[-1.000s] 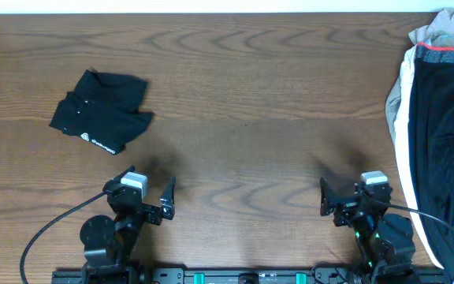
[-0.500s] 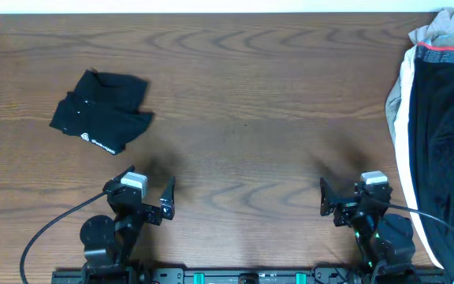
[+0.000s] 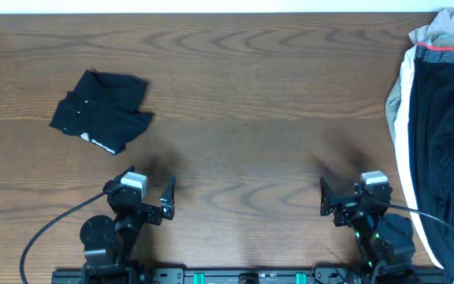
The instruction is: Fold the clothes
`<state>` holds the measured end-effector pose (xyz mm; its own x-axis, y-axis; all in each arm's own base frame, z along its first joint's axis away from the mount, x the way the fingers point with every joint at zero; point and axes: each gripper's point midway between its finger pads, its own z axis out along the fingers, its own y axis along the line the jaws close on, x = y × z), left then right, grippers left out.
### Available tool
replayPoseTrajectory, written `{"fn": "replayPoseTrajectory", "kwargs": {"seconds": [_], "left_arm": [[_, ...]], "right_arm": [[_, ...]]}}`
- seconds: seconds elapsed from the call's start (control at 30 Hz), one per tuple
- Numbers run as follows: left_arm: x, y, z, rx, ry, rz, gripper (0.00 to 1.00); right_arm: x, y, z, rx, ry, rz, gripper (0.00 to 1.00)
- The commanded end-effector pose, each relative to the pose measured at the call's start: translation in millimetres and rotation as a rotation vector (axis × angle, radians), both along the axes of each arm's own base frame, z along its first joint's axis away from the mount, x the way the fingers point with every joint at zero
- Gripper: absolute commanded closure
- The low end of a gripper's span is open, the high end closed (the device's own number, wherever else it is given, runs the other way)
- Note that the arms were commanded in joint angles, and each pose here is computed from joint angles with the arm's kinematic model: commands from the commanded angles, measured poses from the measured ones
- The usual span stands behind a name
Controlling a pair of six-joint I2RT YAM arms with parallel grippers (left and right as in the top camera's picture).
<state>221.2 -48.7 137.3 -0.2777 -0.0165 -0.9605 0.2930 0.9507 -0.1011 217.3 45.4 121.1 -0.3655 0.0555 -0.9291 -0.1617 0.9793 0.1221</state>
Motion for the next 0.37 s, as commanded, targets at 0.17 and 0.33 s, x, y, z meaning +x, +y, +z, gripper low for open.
{"fn": "replayPoseTrajectory", "kwargs": {"seconds": [0.17, 0.33], "left_arm": [[0.3, -0.4, -9.1, -0.012, 0.018, 0.002, 0.02], [0.3, -0.4, -9.2, -0.012, 0.019, 0.002, 0.02]], "right_arm": [[0.0, -0.5, 0.1, 0.017, 0.000, -0.006, 0.01], [0.0, -0.5, 0.2, 0.017, 0.000, -0.006, 0.01]]}}
